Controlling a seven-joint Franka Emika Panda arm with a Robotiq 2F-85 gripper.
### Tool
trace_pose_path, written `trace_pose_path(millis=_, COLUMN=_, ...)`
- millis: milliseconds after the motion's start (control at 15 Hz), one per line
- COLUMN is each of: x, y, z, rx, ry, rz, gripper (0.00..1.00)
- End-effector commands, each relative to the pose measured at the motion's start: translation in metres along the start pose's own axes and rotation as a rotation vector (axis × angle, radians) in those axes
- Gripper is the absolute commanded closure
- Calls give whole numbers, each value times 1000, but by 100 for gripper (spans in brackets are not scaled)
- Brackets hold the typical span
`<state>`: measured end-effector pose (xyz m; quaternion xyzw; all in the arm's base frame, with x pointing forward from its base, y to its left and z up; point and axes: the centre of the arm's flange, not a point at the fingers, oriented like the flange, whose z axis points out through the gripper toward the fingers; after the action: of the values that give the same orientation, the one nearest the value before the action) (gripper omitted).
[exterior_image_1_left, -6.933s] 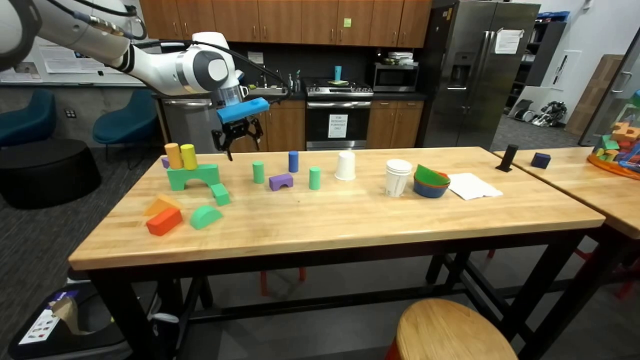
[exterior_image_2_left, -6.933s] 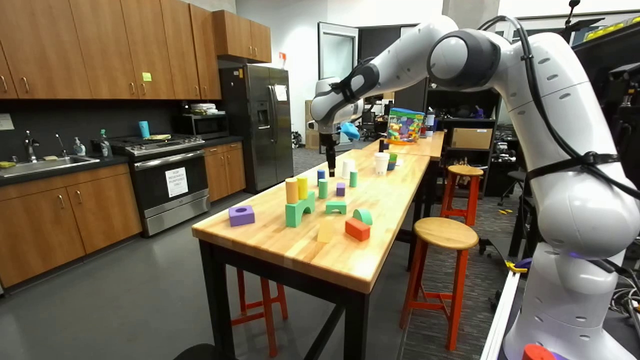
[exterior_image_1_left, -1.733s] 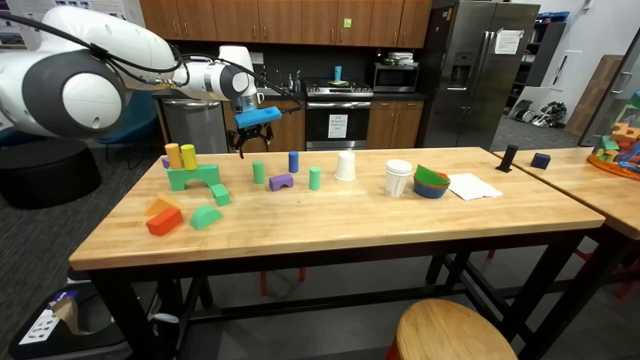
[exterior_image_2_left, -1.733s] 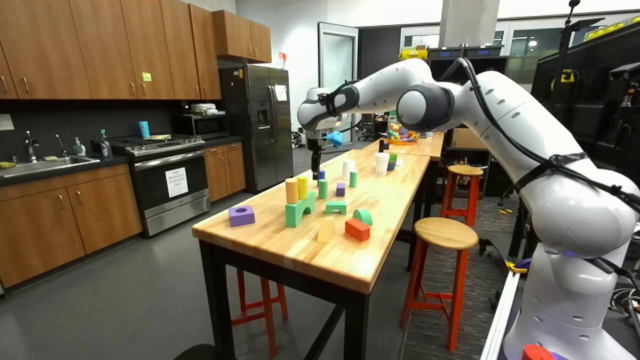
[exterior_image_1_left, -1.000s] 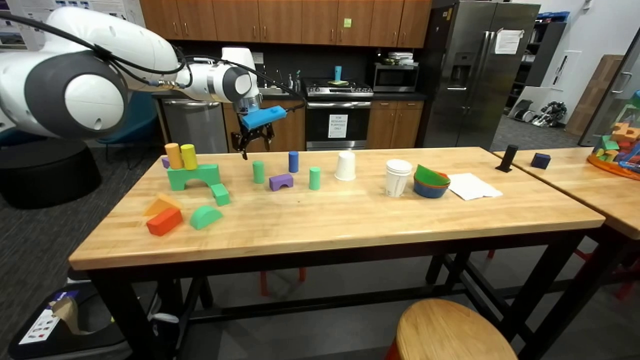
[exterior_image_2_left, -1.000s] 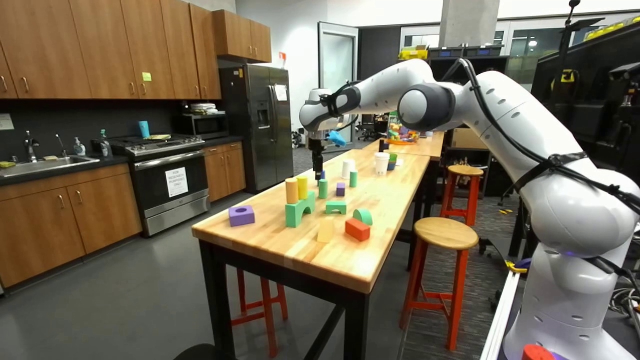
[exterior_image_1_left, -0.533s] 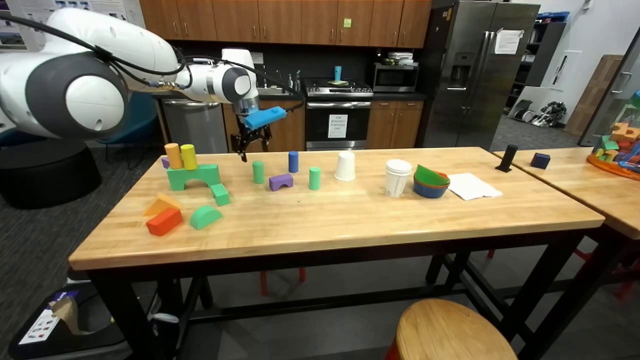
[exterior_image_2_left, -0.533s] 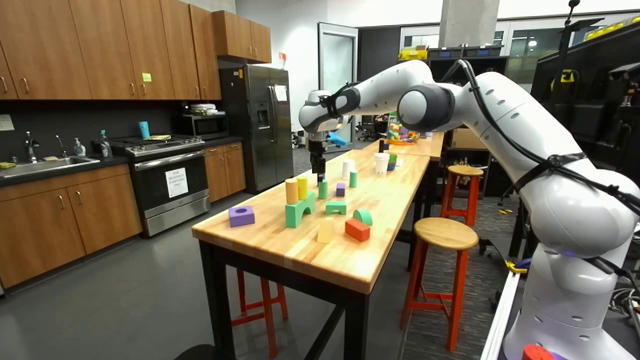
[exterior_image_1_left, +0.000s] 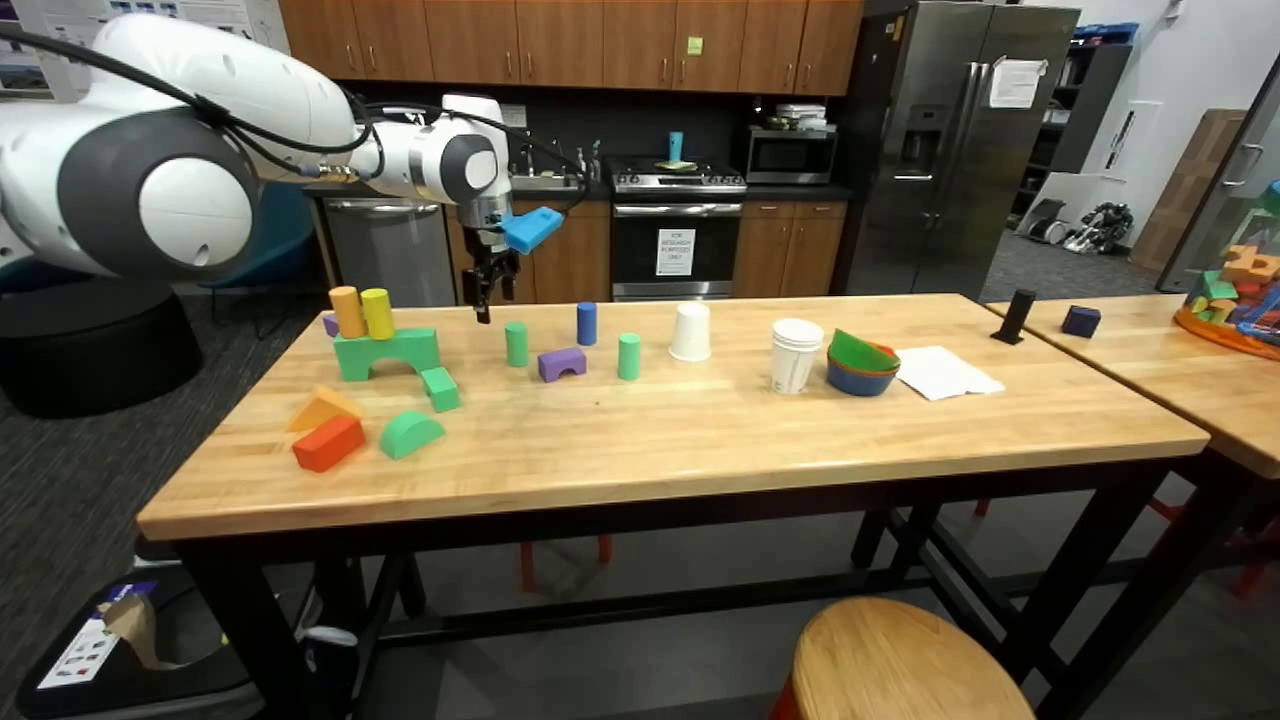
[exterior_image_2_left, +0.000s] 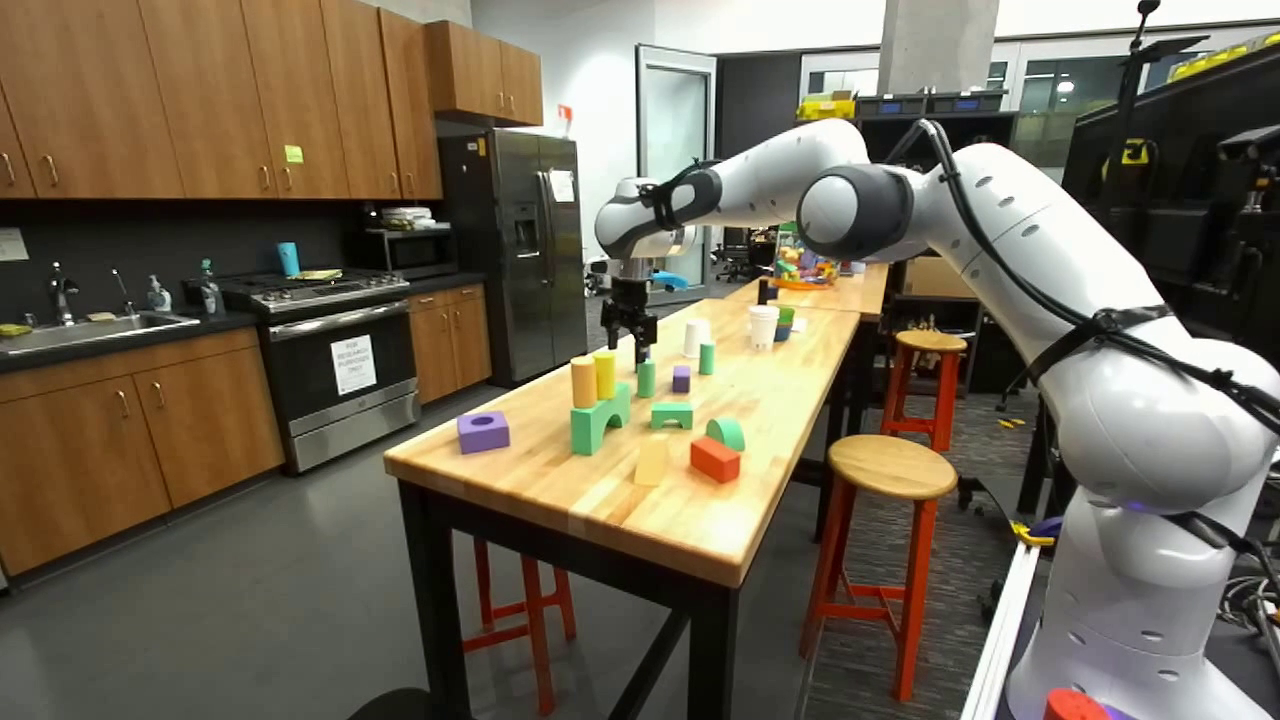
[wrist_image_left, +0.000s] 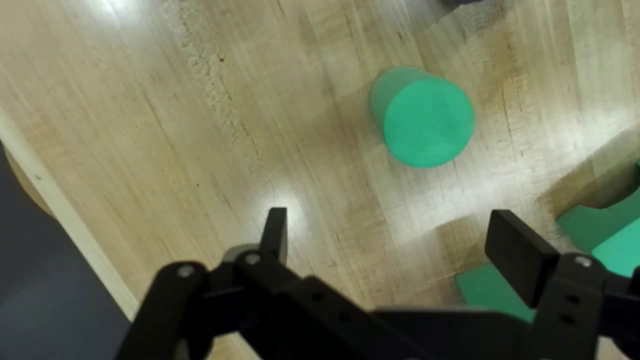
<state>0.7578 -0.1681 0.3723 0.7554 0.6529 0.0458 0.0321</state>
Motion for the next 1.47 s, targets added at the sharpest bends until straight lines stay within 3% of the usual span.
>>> trace_pose_path(millis=0, x=-1, y=-1, z=0, rx=5, ry=8, rz=-52, gripper=0)
trace_pose_path(millis=133, x=-4, y=-1, z=-1, rx=8, ry=16, rz=-108, gripper=0)
trace_pose_path(millis=800, x=-5, y=-1, z=9, rx=-19, ry=46, rz=-165, gripper=0)
trace_pose_path(millis=1400, x=-30, y=-7, z=14, rx=18, ry=-36, rz=-275, gripper=0)
